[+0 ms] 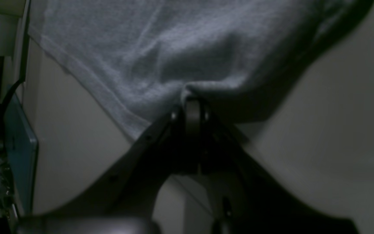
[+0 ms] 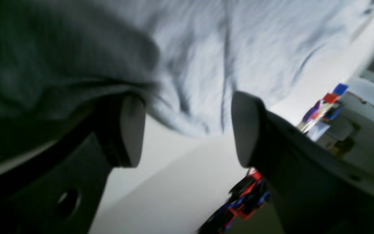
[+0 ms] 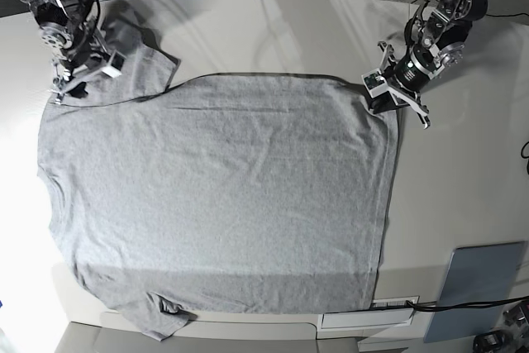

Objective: Fold the T-shirt properly
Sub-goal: 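Grasp the shoulder corners of the grey shirt with both grippers, then lift the shoulders and fold them over toward the hem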

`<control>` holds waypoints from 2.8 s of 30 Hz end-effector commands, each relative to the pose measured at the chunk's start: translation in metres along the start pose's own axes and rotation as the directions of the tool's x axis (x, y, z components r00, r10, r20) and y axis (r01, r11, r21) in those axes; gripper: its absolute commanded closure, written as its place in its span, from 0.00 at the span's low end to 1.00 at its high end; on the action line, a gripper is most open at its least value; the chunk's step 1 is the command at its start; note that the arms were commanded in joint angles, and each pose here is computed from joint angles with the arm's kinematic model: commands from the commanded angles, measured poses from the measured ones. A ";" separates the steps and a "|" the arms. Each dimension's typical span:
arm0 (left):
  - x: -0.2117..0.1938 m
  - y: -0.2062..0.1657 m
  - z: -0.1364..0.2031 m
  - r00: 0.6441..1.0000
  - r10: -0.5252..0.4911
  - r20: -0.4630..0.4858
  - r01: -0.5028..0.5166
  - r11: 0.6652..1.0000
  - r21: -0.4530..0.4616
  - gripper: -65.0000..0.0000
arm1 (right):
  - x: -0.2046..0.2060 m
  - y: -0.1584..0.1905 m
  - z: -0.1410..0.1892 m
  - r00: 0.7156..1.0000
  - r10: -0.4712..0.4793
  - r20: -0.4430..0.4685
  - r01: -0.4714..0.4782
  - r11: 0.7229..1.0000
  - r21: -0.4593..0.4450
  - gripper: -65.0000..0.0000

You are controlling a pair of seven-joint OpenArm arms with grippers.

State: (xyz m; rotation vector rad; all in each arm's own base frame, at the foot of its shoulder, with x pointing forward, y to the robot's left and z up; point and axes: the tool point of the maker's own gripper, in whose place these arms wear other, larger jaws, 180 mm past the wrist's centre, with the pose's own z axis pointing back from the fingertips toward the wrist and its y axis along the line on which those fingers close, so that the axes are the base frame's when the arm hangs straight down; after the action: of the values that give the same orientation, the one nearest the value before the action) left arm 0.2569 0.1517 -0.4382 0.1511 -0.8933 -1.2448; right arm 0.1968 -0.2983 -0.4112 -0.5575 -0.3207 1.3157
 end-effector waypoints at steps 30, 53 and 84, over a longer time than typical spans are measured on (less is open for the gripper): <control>-0.037 -0.040 0.026 0.970 0.149 -0.193 -0.176 0.976 -0.128 1.00 | -0.011 0.029 0.016 0.998 0.065 -0.004 -0.062 0.974 0.219 1.00; -0.050 -0.101 0.141 0.911 0.281 -0.302 -0.358 0.901 -0.243 1.00 | -0.023 0.077 0.113 0.993 0.119 0.015 -0.120 0.975 0.188 1.00; -0.034 0.020 0.087 0.856 0.512 -0.074 -0.511 0.859 0.031 1.00 | 0.052 -0.081 0.052 0.965 -0.035 0.258 0.107 0.957 -0.270 1.00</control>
State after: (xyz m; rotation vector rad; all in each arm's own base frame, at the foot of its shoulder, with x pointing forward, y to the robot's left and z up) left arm 0.2039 0.2167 -0.3972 -0.0453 -0.7582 -0.7250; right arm 0.2387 -0.2460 -0.3400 -0.5699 -0.7095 1.2806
